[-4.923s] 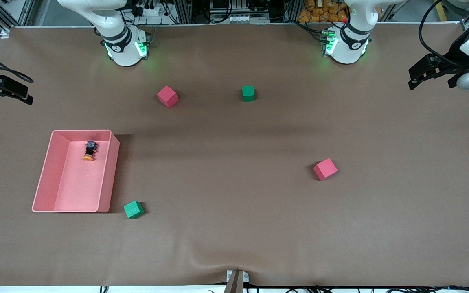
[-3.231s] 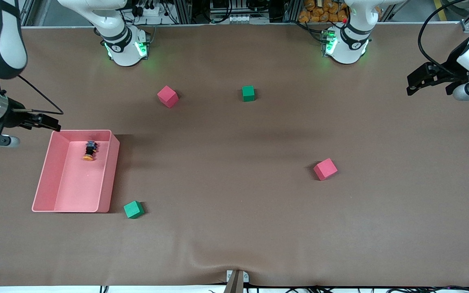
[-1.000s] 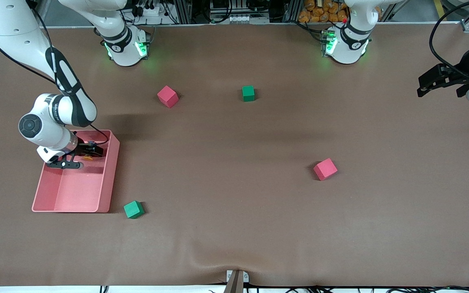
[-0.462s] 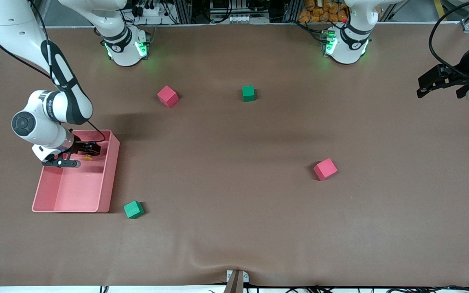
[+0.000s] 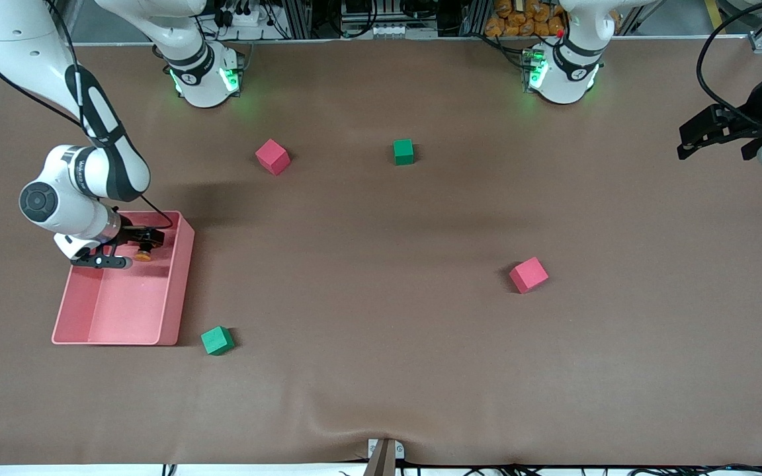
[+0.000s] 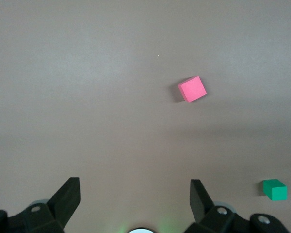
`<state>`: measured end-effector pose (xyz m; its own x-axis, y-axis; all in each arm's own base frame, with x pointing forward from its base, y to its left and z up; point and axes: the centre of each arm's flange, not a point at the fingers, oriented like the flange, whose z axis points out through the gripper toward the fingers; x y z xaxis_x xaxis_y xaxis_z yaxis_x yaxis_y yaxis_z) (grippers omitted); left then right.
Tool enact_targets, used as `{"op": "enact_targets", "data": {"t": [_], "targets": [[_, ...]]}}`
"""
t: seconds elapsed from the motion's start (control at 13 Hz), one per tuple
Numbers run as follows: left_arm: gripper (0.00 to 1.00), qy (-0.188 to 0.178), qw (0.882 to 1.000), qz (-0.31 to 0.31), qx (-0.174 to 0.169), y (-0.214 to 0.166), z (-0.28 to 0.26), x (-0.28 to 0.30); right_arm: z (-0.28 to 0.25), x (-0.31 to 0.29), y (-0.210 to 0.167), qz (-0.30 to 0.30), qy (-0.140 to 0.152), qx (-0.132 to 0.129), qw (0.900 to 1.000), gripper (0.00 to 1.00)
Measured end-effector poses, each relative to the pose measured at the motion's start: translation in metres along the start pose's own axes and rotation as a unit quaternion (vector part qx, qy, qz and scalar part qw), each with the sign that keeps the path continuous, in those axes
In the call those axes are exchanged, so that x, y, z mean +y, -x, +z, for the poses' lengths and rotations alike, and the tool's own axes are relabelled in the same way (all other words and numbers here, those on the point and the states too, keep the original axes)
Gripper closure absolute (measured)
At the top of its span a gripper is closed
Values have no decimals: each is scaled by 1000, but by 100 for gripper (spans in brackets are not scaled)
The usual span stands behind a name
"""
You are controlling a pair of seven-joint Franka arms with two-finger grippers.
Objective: Place and upright button with both arms
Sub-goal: 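Close the right gripper on the button's blue base, then lift the button out of the tray and carry it to mid-table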
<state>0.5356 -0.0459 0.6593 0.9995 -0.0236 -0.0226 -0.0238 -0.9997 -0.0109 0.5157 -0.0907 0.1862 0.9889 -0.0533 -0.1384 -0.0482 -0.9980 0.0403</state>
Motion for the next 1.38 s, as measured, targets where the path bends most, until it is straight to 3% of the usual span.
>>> {"op": "enact_targets", "data": {"t": [0.31, 0.69, 1.08, 1.38], "targets": [[0, 0, 1000, 0, 2, 2, -2, 0, 2, 0, 2, 0, -1, -9, 1000, 5], [0, 0, 1000, -1, 2, 2, -3, 0, 2, 0, 2, 0, -1, -10, 1000, 59], [0, 0, 1000, -17, 2, 2, -2, 11, 3, -1, 3, -1, -1, -14, 1000, 59], [0, 0, 1000, -16, 2, 4, -2, 33, -23, -2, -18, -17, 0, -2, 1000, 59]]}}
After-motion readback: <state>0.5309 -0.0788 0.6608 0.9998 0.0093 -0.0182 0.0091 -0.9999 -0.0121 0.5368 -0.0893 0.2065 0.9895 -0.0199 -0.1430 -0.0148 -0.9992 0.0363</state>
